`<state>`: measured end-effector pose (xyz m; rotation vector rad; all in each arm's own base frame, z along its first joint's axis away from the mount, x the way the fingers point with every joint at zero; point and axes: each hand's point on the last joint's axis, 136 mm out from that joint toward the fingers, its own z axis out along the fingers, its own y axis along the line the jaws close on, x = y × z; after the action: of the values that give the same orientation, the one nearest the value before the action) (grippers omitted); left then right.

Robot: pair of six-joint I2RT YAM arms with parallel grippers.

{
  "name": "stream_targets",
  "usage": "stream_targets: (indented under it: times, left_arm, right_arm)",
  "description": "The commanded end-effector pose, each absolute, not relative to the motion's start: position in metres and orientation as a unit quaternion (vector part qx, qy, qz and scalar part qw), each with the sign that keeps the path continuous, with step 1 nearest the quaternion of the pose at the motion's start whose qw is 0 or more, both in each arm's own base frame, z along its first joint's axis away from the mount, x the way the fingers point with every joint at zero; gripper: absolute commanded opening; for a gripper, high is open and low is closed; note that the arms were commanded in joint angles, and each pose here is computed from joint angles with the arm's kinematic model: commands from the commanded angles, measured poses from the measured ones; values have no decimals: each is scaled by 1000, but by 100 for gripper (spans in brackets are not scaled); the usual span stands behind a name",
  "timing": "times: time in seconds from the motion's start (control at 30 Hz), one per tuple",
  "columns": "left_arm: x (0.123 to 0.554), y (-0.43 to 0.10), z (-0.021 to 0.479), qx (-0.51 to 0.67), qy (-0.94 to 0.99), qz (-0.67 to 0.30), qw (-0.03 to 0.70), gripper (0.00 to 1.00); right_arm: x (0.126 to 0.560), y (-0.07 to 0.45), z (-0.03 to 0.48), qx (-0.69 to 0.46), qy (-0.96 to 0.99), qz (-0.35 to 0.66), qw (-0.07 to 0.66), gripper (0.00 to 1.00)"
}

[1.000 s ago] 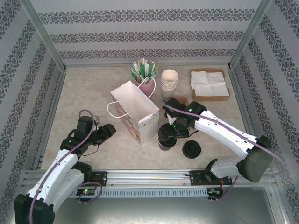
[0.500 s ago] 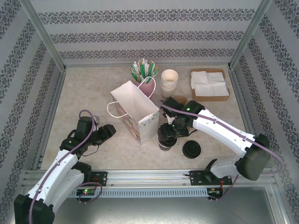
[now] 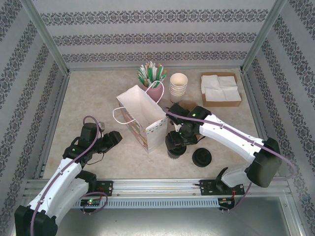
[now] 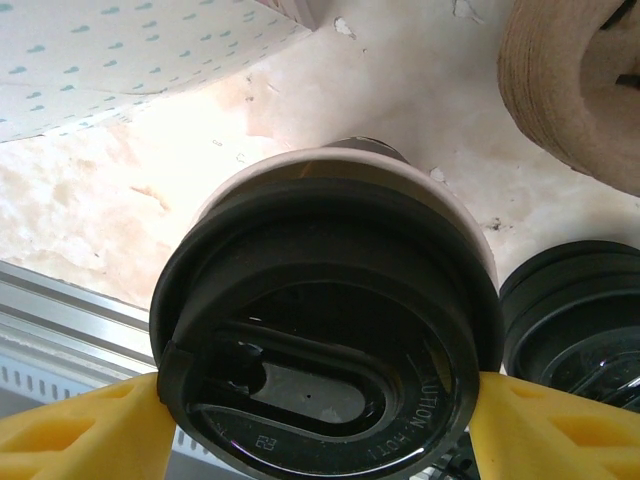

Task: Pack the takeout coffee

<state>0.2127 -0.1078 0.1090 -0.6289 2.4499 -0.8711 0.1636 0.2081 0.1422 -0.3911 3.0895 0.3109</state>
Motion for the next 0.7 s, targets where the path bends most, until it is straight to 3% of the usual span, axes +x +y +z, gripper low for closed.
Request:
stream_targets:
  times: [0.0,0.67]
  left_arm:
    - [212,-108,115,-220,893,-313,238,60]
    - [211,-108,114,-220,893,-313,237,60]
  right_arm:
    - [166,209,141,-138,987,87,11,75]
    - [161,212,129,-131,989,68,9,76]
